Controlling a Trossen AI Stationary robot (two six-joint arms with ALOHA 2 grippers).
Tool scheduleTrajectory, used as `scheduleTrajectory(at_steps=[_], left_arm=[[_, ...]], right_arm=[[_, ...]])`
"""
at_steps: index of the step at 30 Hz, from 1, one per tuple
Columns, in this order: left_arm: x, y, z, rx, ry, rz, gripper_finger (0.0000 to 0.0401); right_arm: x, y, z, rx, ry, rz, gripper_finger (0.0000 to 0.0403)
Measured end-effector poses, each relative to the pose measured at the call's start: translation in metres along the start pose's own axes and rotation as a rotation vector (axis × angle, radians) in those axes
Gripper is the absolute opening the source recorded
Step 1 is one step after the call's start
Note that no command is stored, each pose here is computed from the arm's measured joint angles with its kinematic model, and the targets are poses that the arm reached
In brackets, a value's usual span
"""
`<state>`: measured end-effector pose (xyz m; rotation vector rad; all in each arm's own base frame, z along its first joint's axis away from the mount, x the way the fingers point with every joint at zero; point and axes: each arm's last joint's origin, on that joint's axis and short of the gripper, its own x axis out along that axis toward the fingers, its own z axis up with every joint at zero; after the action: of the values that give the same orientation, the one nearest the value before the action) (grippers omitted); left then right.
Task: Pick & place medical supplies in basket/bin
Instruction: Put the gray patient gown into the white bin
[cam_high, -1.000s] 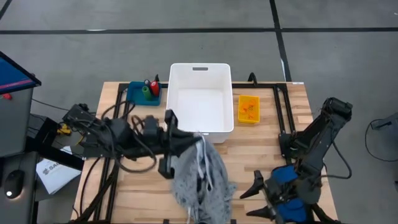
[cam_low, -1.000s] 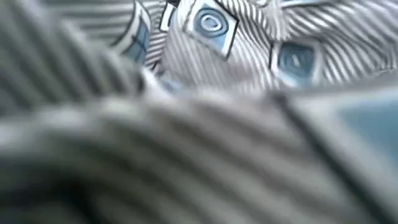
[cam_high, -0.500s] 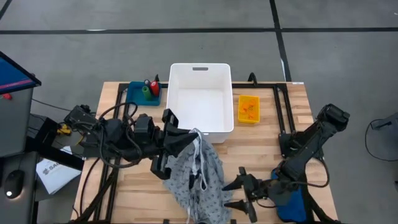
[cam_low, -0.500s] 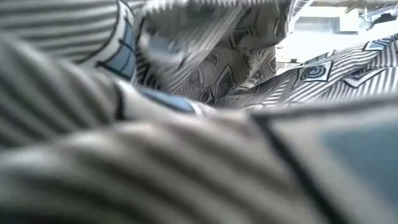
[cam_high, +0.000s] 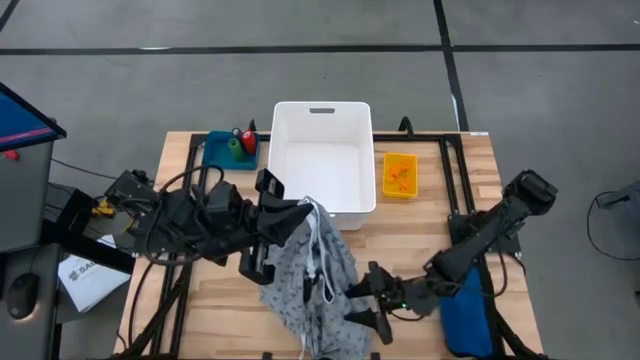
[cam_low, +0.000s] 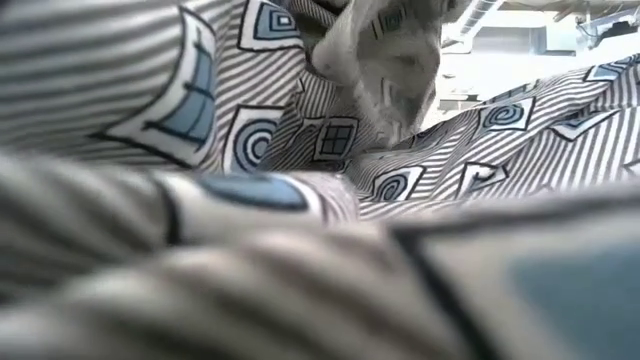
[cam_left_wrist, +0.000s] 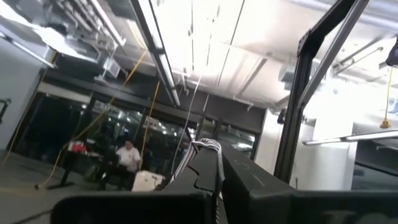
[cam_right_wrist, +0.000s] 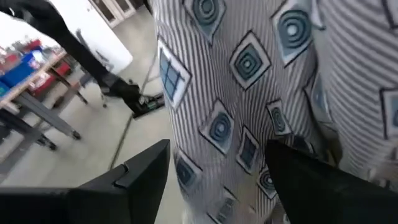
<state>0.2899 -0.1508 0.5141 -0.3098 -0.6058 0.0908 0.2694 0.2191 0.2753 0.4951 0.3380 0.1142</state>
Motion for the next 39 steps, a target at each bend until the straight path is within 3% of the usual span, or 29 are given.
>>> scheduleTrajectory(at_steps=[3, 6, 9, 12, 14, 23, 28, 35, 39], left_arm=[[-0.001, 0.0, 0.003, 0.017, -0.011, -0.003, 0.0], [-0.003, -0.001, 0.008, 0.024, -0.009, -0.018, 0.0], [-0.01, -0.005, 0.019, 0.054, 0.017, -0.043, 0.0], [-0.021, -0.01, 0.029, 0.094, 0.073, -0.052, 0.0], [-0.027, -0.012, 0.037, 0.1, 0.087, -0.047, 0.0], [-0.041, -0.021, 0.048, 0.159, 0.108, -0.035, 0.0], [-0.049, -0.024, 0.042, 0.222, 0.231, -0.032, 0.0], [-0.08, -0.033, 0.057, 0.245, 0.368, 0.004, 0.0], [-0.105, -0.036, 0.08, 0.217, 0.416, -0.074, 0.0]], right_arm=[[0.006, -0.006, 0.002, 0.016, 0.011, -0.001, 0.0257], [0.006, -0.005, 0.003, 0.013, 0.014, 0.017, 0.0226], [0.0, 0.0, 0.005, 0.008, 0.019, 0.047, 0.0155], [-0.01, 0.007, 0.007, 0.015, 0.009, 0.085, 0.0053], [-0.016, 0.012, 0.007, 0.005, 0.006, 0.102, 0.0016], [-0.039, 0.024, 0.014, 0.006, -0.026, 0.142, 0.0002], [-0.069, 0.046, 0.043, -0.088, -0.087, 0.151, 0.0001], [-0.105, 0.069, 0.083, -0.224, -0.088, 0.025, 0.0001], [-0.125, 0.077, 0.102, -0.27, -0.083, -0.025, 0.0001]])
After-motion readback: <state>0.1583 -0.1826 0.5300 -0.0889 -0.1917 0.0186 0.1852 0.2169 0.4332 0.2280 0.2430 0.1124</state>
